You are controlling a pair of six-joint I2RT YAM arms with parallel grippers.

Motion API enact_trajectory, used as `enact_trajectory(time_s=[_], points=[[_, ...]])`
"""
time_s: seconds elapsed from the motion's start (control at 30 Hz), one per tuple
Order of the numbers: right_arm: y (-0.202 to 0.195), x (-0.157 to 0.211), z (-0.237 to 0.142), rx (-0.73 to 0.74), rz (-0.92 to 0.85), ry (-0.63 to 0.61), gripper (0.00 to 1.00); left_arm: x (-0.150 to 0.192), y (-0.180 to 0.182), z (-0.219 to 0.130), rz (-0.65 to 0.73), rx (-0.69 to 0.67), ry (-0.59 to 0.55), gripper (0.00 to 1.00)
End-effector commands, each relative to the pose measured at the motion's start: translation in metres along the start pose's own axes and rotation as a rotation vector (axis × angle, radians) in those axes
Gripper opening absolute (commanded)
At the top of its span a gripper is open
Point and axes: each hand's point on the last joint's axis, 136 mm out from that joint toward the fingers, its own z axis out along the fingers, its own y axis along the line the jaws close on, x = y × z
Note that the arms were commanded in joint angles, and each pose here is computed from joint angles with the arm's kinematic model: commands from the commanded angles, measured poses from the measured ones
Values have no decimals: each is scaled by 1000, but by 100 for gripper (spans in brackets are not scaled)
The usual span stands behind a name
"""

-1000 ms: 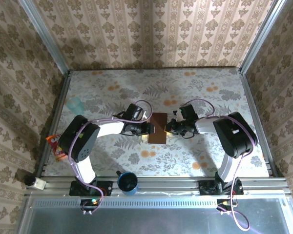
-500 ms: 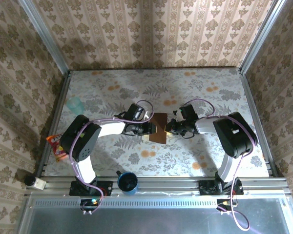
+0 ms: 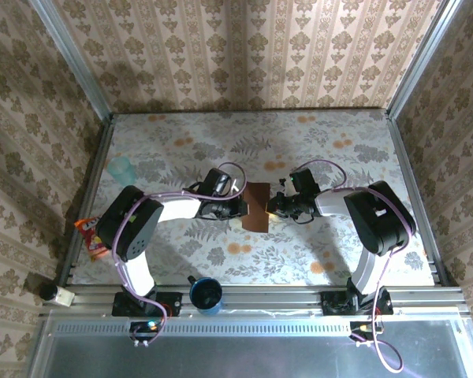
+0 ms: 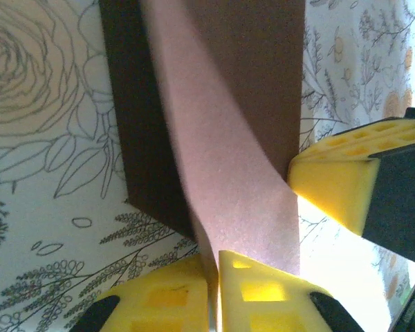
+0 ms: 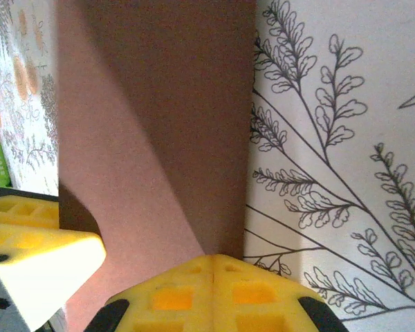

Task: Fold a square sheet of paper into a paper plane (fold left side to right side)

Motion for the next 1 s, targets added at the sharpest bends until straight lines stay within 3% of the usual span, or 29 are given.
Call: enact_trajectory(time_s=[0.0,0.23,0.47,0.63,0.97], points=[[1,1,-7,29,-62,-14,9,1,-11,-7,-15,36,-22,7],[23,-9,-49,38,-251,-148,19,-1,-28,-15,-84,93,-90,3],[41,31,-81,135,-574,-272,39,-2,-40,-23,-154,134,-100,3],[49,61,-86,249,-820,-345,51,3,-46,-24,-185,150,-57,4],[58,83,-68,483,-1180,-366,59,7,-49,-29,-183,125,-13,3]])
